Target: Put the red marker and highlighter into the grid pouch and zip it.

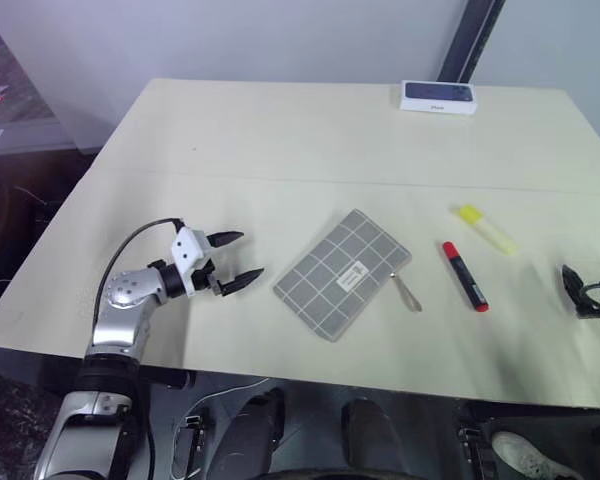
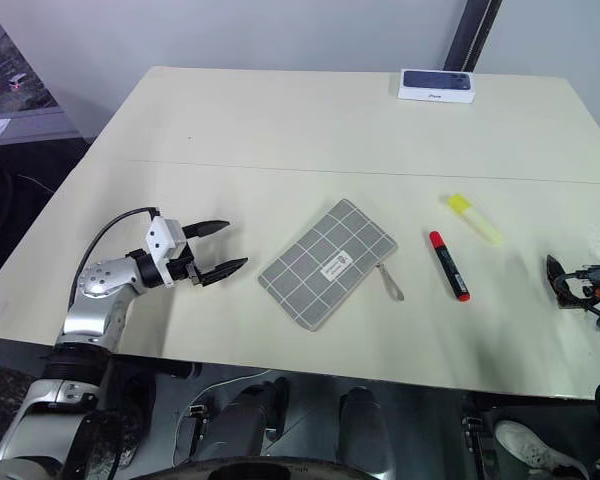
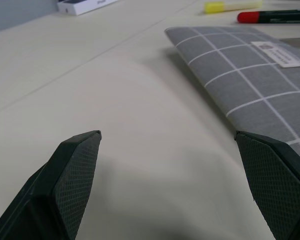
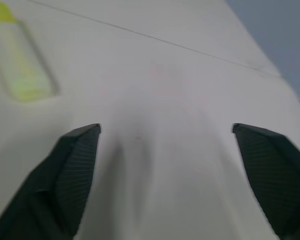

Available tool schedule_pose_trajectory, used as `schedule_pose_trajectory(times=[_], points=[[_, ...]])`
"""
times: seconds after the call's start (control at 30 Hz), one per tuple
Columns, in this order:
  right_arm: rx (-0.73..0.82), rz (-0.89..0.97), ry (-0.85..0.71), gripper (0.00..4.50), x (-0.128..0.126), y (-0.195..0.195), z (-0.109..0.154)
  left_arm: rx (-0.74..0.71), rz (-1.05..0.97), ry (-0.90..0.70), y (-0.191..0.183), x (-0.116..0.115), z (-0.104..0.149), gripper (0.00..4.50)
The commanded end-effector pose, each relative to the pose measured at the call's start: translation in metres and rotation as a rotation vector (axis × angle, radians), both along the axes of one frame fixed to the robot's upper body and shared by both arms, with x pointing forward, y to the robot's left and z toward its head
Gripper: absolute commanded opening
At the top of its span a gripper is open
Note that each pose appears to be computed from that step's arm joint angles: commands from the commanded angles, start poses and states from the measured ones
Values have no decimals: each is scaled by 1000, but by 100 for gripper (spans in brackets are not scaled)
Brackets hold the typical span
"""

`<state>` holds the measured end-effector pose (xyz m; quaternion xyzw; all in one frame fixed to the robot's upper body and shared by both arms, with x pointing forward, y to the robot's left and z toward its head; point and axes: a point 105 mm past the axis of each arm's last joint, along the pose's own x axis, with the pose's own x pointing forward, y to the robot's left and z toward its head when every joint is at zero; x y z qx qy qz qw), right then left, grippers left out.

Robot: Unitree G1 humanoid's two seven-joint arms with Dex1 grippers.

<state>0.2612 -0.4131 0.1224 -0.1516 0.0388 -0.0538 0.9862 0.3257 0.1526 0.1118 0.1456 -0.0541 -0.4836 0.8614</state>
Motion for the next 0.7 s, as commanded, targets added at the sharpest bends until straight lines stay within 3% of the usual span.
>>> schedule_pose_trajectory(times=[0.03, 0.13, 0.2, 0.3, 0.53, 0.7], points=[[-22, 170, -62, 237, 13, 45, 24, 18, -95, -81, -3, -24, 14, 450], [21, 352, -103, 66, 32, 111, 34, 80, -168, -177, -16, -44, 12, 450], [25, 442, -106, 12, 40, 150, 31, 117, -193, -246, -22, -47, 15, 450], [2, 551, -111, 12, 56, 201, 24, 199, -262, -330, -28, -51, 11, 450], [4, 677, -119, 12, 92, 270, 17, 234, -324, -388, -48, -57, -2, 450], [-94, 650, 17, 12, 99, 256, -17, 239, -369, -406, -68, -58, -9, 450]])
